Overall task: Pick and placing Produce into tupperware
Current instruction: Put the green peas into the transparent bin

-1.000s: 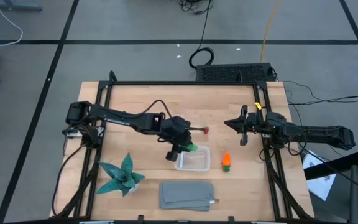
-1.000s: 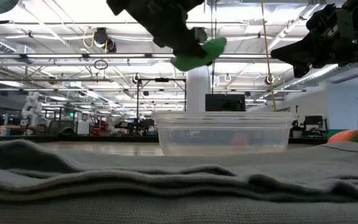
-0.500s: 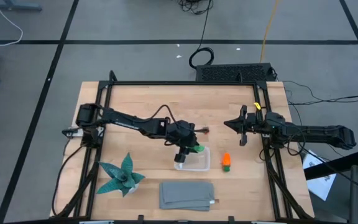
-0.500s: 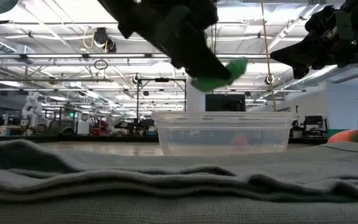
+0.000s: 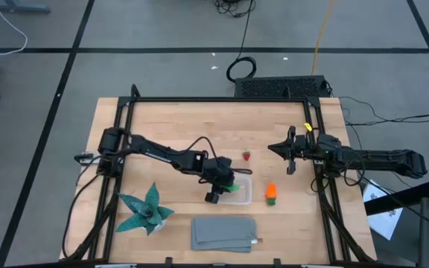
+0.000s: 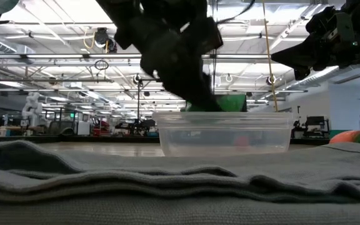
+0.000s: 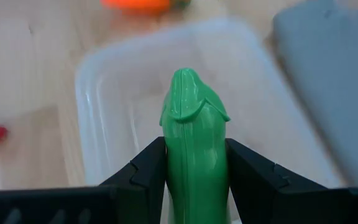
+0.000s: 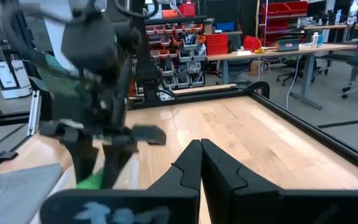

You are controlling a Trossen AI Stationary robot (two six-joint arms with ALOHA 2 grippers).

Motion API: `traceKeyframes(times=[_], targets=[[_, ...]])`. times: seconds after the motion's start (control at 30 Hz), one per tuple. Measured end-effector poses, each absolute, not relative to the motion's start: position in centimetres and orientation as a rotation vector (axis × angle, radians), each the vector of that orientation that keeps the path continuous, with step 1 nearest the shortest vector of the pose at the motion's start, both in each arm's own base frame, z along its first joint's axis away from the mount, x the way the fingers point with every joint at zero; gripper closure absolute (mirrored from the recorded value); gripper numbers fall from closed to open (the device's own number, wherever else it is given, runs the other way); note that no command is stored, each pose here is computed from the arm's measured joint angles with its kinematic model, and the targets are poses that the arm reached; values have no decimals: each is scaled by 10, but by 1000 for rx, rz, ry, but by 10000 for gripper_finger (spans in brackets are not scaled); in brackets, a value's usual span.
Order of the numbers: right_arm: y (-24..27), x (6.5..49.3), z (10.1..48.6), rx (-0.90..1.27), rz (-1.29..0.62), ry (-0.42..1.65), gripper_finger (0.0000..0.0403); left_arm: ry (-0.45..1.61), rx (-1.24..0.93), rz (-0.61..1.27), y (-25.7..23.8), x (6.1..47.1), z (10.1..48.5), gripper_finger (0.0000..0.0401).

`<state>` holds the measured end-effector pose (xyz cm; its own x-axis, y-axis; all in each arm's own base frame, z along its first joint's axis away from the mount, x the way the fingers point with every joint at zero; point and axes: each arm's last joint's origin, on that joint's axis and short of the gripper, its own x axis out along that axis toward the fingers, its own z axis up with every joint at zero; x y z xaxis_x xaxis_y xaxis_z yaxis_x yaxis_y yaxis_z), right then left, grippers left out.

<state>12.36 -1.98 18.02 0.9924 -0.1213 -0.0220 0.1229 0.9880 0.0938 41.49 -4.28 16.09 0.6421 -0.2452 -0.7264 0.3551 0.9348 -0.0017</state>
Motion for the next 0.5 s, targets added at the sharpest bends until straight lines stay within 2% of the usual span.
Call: traceKeyframes(times=[0.5], targets=[[-20,124,180,95,-123,16,403,850,150,-341,-43,417,144,258]])
